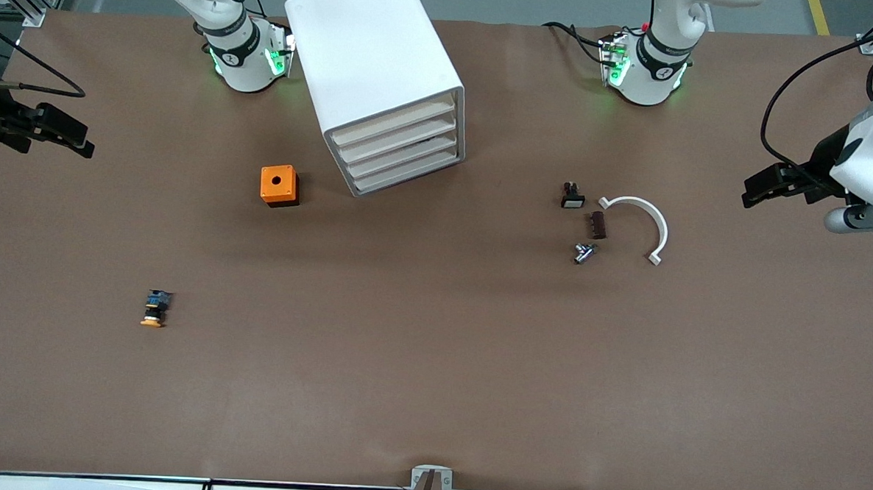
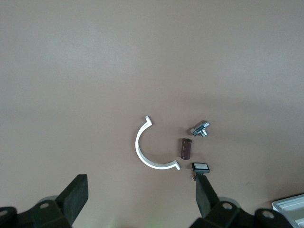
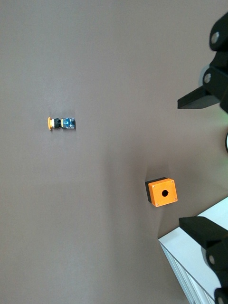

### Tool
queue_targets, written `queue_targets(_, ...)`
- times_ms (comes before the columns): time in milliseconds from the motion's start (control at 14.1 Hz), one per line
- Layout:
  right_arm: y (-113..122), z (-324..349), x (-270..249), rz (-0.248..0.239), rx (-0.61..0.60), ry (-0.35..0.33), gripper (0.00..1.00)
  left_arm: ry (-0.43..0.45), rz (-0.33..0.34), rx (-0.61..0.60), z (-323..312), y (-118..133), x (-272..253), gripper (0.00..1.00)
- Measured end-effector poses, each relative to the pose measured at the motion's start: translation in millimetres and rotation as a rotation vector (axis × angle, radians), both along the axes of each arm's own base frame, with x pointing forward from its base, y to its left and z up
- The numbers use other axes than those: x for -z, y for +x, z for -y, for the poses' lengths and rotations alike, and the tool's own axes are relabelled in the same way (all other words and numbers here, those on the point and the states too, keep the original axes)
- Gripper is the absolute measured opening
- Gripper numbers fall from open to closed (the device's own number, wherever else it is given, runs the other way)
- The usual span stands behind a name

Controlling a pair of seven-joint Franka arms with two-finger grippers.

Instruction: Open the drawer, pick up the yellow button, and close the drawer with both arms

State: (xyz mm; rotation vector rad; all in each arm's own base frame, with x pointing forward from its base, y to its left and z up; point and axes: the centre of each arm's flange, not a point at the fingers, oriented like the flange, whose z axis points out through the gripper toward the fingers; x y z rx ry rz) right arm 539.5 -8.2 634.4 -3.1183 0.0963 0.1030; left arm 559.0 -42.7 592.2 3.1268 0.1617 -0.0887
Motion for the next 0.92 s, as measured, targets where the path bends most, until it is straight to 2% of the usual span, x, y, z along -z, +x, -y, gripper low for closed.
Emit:
queue_targets(212,0.4,0.0,-3.0,0.018,0.0,0.0,1.0,-0.003,-0.003,-0.009,-5.7,6.1,3.3,1.0)
queue_targets(495,0.3,-0.1,-4.9,0.067,-0.001,-0.001,1.0,-0.005,0.013,-0.014,-8.5,9.3,-2.6,1.0)
queue_targets(707,-8.5,-0.5,-2.5,0.101,-0.035,0.0,1.0,-0.005,0.019,-0.02,-11.6,9.7,-5.3,1.0)
queue_targets(920,-20.9,-0.5,-1.6,0.109,-0.048,0.001,1.0,-0.005,0.021,-0.017,-10.2,9.9,-6.3,1.0)
